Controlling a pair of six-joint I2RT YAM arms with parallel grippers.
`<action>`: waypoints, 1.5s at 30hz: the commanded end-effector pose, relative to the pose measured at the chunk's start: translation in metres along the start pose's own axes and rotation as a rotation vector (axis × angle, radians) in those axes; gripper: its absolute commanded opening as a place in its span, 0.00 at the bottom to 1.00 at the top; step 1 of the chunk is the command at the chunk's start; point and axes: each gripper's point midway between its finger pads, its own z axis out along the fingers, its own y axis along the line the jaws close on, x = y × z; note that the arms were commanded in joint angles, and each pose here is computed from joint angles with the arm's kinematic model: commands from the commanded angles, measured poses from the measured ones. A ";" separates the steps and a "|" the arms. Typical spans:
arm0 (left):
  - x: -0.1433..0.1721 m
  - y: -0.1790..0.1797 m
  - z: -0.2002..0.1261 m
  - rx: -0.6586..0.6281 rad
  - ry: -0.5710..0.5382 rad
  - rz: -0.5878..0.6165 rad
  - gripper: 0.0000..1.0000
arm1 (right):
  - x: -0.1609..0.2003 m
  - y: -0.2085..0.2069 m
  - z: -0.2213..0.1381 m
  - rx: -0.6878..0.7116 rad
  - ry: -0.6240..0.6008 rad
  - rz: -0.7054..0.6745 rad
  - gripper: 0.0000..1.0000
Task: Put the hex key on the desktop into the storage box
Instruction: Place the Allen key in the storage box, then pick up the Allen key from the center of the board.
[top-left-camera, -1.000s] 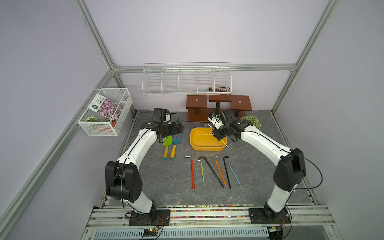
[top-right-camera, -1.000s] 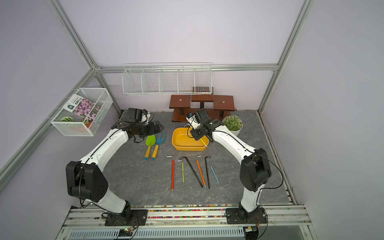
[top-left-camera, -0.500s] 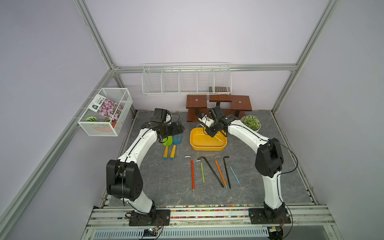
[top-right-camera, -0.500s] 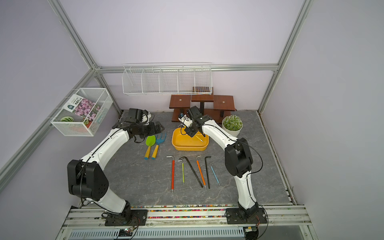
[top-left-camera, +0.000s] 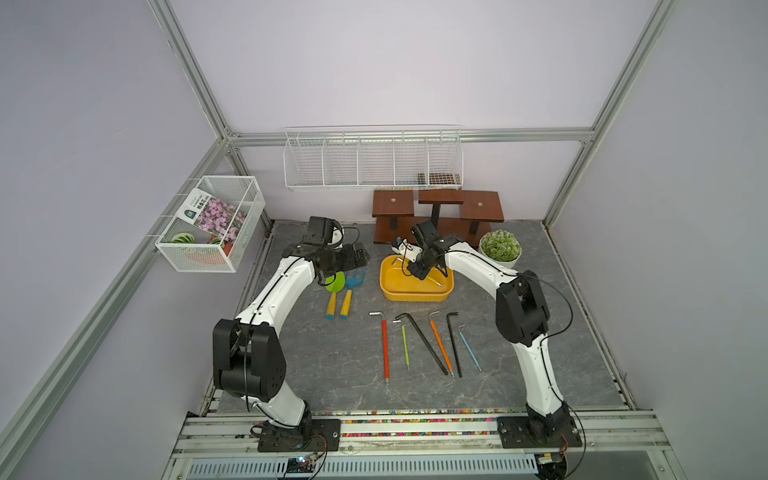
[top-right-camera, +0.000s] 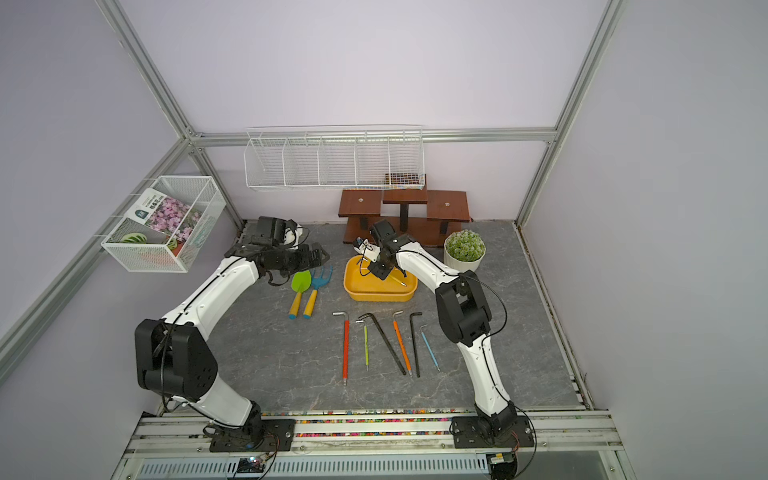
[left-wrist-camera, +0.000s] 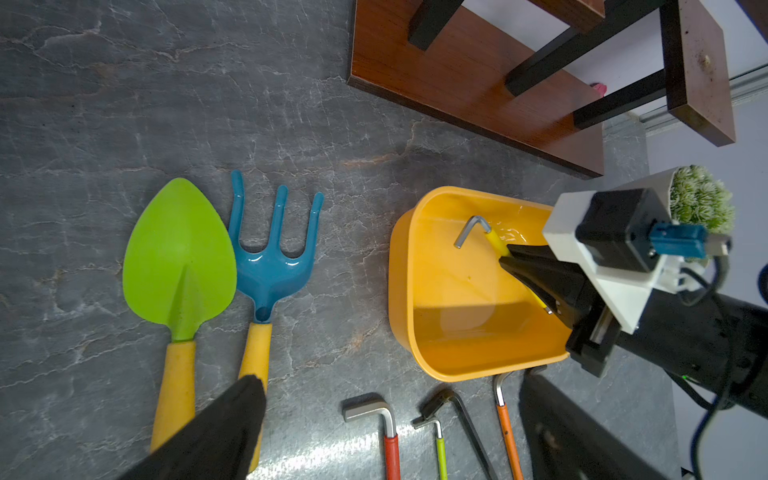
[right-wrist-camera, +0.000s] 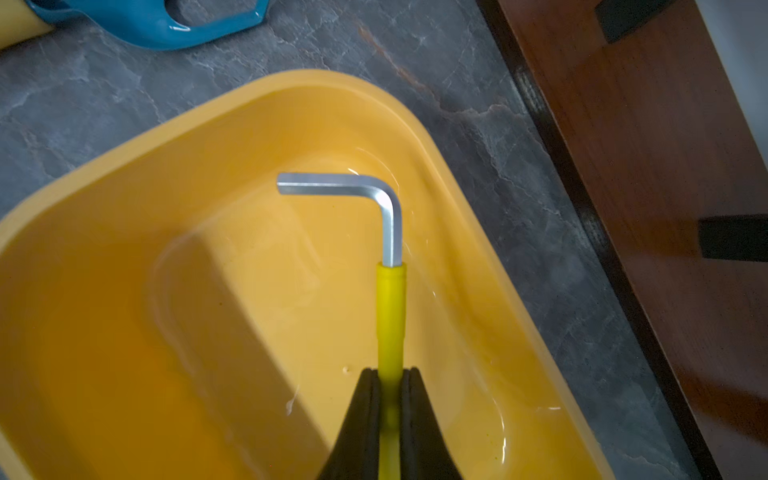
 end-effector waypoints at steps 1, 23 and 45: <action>-0.003 0.000 0.003 0.006 0.001 -0.001 1.00 | -0.003 0.002 0.005 -0.008 -0.004 -0.006 0.10; -0.007 0.001 -0.002 -0.003 -0.039 0.010 1.00 | -0.018 -0.006 -0.046 0.053 -0.078 0.106 0.54; 0.009 0.004 -0.021 -0.030 -0.059 -0.007 1.00 | 0.107 0.047 -0.172 0.122 -0.153 0.641 0.78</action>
